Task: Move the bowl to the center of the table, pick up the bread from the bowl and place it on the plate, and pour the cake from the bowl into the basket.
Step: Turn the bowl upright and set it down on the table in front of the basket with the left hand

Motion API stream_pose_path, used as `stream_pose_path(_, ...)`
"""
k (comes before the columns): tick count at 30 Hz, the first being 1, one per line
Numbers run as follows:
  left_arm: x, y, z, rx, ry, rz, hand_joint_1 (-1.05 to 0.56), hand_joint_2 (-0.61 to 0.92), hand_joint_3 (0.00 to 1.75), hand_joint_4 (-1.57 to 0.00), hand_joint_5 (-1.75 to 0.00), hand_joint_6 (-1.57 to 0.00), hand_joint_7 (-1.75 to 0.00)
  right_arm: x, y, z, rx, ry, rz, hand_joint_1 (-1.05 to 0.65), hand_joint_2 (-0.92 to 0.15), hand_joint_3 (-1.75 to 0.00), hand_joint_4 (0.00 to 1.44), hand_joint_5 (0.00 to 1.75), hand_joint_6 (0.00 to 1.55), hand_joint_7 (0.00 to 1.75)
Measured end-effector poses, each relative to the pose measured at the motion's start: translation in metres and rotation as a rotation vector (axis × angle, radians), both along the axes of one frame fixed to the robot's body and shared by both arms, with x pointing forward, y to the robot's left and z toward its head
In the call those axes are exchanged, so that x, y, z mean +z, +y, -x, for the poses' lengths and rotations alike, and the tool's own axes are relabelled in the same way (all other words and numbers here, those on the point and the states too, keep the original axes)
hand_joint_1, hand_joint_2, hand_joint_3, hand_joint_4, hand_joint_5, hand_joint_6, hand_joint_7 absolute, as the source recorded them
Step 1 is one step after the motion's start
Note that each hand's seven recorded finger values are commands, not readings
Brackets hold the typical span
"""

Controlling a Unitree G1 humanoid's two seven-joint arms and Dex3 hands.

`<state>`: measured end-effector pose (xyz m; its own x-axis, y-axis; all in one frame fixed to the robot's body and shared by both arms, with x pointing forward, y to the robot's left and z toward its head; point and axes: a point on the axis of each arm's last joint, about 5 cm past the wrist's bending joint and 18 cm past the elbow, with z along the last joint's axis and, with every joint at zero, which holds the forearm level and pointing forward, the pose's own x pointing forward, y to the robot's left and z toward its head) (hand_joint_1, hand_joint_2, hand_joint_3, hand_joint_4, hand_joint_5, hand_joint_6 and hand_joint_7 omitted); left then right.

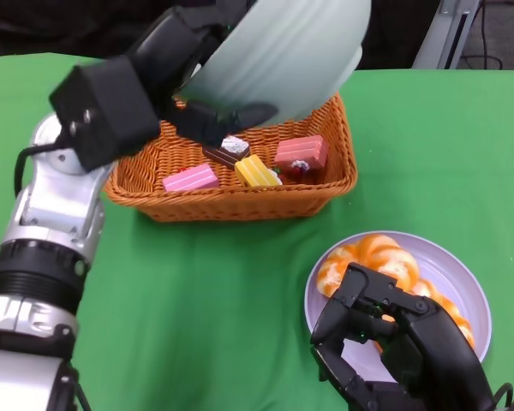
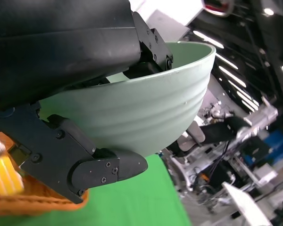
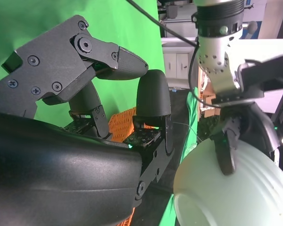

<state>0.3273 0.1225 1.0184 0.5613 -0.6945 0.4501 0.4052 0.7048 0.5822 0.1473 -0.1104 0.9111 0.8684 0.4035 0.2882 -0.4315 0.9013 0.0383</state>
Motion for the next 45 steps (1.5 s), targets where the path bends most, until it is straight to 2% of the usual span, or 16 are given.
stream_pose_path(3,0.001,0.006,0.003,0.049,-0.145,-0.123,-0.26,0.72,0.8,-0.77,-1.75,-0.64,-1.51,0.0,0.0,0.0,0.002,0.001,-0.008,-0.28,-0.52,-0.96,0.64,1.75,0.58,1.5)
stream_pose_path(4,-0.001,0.007,0.004,0.067,-0.186,-0.144,-0.24,0.71,0.75,-0.74,-1.75,-0.66,-1.41,0.0,0.0,0.0,0.003,0.0,-0.008,-0.29,-0.52,-0.96,0.64,1.75,0.58,1.51)
stream_pose_path(7,-0.006,0.013,0.008,0.104,-0.327,-0.216,-0.24,0.71,0.69,-0.72,-1.73,-0.7,-1.31,0.0,0.0,0.0,0.001,-0.002,-0.005,-0.3,-0.52,-0.96,0.64,1.75,0.58,1.51)
stream_pose_path(10,-0.015,0.016,0.01,0.139,-0.452,-0.273,-0.29,0.74,0.62,-0.81,-1.55,-0.8,-1.12,0.0,0.0,0.0,0.002,-0.002,-0.003,-0.3,-0.53,-0.97,0.64,1.75,0.58,1.51)
stream_pose_path(13,-0.026,0.024,0.013,0.168,-0.546,-0.305,-0.29,0.74,0.61,-0.85,-1.51,-0.82,-1.09,0.0,0.0,0.0,0.0,-0.004,0.002,-0.3,-0.53,-0.97,0.64,1.75,0.57,1.52)
stream_pose_path(15,-0.035,0.031,0.016,0.184,-0.584,-0.313,-0.29,0.76,0.59,-0.82,-1.61,-0.8,-1.13,0.0,0.0,0.0,0.0,-0.004,0.002,-0.29,-0.52,-0.98,0.64,1.75,0.57,1.52)
stream_pose_path(19,-0.05,0.045,0.021,0.195,-0.665,-0.352,-0.26,0.79,0.42,-0.76,-1.72,-0.67,-1.41,0.0,0.0,-0.001,0.0,-0.007,0.003,-0.3,-0.52,-0.98,0.63,1.75,0.56,1.51)
stream_pose_path(21,-0.06,0.052,0.024,0.201,-0.696,-0.362,-0.25,0.79,0.38,-0.75,-1.74,-0.65,-1.49,0.0,0.0,-0.001,-0.001,-0.007,0.003,-0.31,-0.51,-0.98,0.63,1.75,0.57,1.5)
stream_pose_path(23,-0.068,0.057,0.027,0.193,-0.72,-0.369,-0.27,0.79,0.39,-0.77,-1.74,-0.7,-1.43,0.0,-0.001,-0.002,-0.003,-0.008,0.004,-0.3,-0.52,-0.98,0.63,1.75,0.58,1.49)
stream_pose_path(25,-0.076,0.062,0.031,0.186,-0.74,-0.368,-0.27,0.77,0.4,-0.78,-1.74,-0.7,-1.48,0.001,0.0,-0.002,-0.002,-0.011,0.004,-0.31,-0.52,-0.97,0.63,1.75,0.58,1.48)
stream_pose_path(30,-0.096,0.079,0.043,0.156,-0.752,-0.363,-0.23,0.73,0.43,-0.75,-1.75,-0.6,-1.65,0.001,0.0,-0.002,-0.001,-0.01,0.003,-0.3,-0.53,-0.95,0.63,1.75,0.58,1.5)
stream_pose_path(33,-0.11,0.092,0.053,0.137,-0.723,-0.37,-0.23,0.72,0.46,-0.77,-1.74,-0.69,-1.5,0.001,0.0,-0.002,-0.001,-0.01,0.002,-0.3,-0.54,-0.94,0.63,1.75,0.58,1.5)
stream_pose_path(37,-0.124,0.109,0.068,0.093,-0.69,-0.398,-0.21,0.69,0.46,-0.81,-1.71,-0.76,-1.46,0.001,0.0,-0.002,0.0,-0.009,0.0,-0.31,-0.54,-0.93,0.63,1.75,0.57,1.51)
stream_pose_path(41,-0.137,0.119,0.081,0.047,-0.648,-0.432,-0.18,0.63,0.45,-0.83,-1.68,-0.84,-1.33,0.001,0.0,-0.003,0.0,-0.006,0.001,-0.29,-0.55,-0.93,0.63,1.75,0.57,1.51)
stream_pose_path(44,-0.144,0.124,0.087,0.037,-0.619,-0.44,-0.16,0.64,0.4,-0.83,-1.69,-0.84,-1.33,0.001,-0.001,-0.003,0.001,-0.003,-0.006,-0.27,-0.55,-0.94,0.63,1.75,0.56,1.51)
stream_pose_path(45,-0.145,0.125,0.089,0.034,-0.612,-0.445,-0.14,0.65,0.38,-0.82,-1.71,-0.8,-1.4,0.001,-0.001,-0.003,0.002,-0.001,-0.008,-0.27,-0.55,-0.94,0.62,1.75,0.56,1.5)
